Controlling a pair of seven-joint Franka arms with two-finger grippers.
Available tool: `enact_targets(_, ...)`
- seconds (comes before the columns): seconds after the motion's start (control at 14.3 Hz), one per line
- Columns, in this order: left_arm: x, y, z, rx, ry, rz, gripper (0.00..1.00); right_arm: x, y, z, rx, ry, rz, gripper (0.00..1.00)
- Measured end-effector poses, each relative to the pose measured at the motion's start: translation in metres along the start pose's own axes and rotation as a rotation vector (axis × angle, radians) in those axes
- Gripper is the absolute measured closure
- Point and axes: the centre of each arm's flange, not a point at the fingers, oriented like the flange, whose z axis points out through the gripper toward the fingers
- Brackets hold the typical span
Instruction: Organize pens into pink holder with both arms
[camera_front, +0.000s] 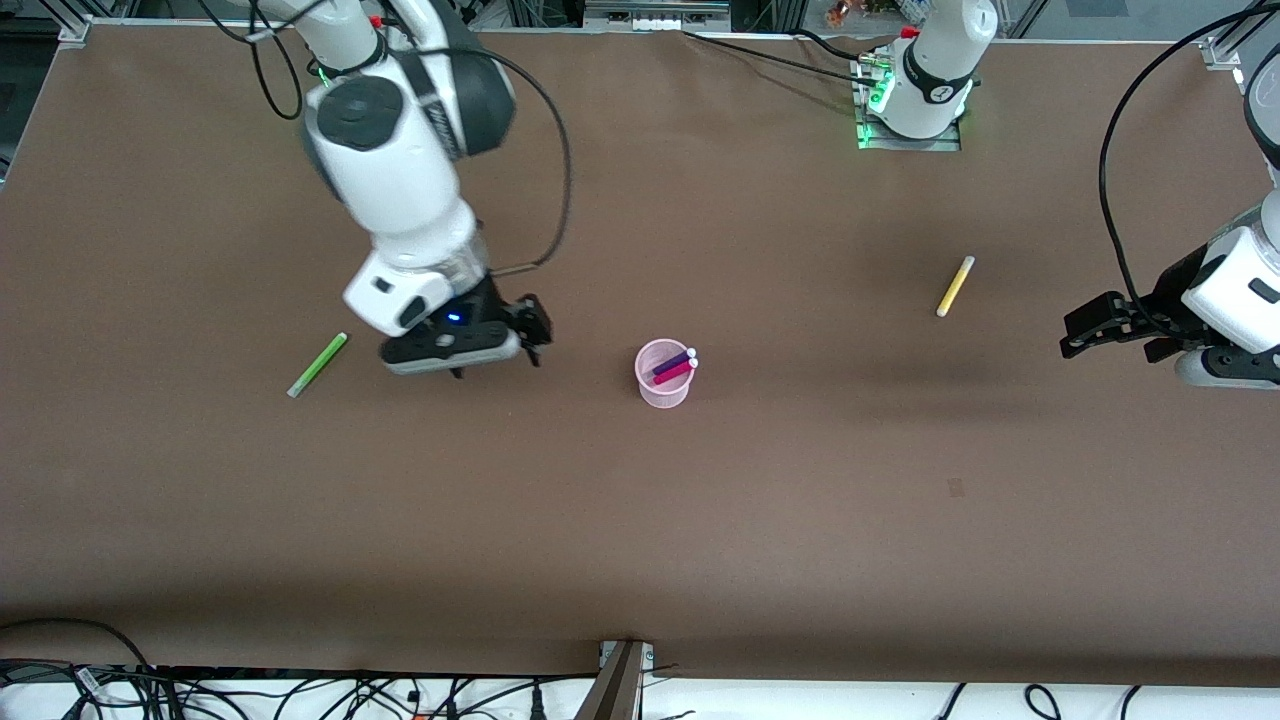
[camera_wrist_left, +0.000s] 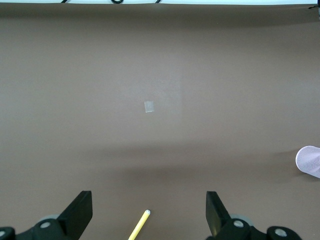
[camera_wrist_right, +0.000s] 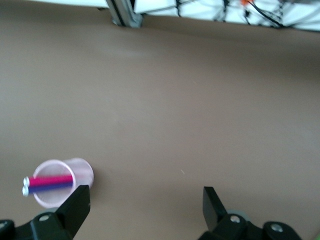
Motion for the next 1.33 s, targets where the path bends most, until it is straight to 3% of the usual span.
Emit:
enact_targets(0.49, 0.0, 0.005, 0.0, -0.002, 0.001, 0.008, 0.0, -0.036, 0.162, -0.116, -0.011, -0.234, -0.031, 0.0)
enact_targets(0.84, 0.0, 0.01, -0.002, -0.004, 0.002, 0.017, 0.0, -0.051, 0.236, -0.139, -0.003, -0.241, -0.065, 0.0)
enact_targets(1.33, -0.003, 0.011, 0.0, 0.018, -0.02, 0.029, 0.0, -0.052, 0.244, -0.135, -0.025, -0.259, -0.072, 0.0)
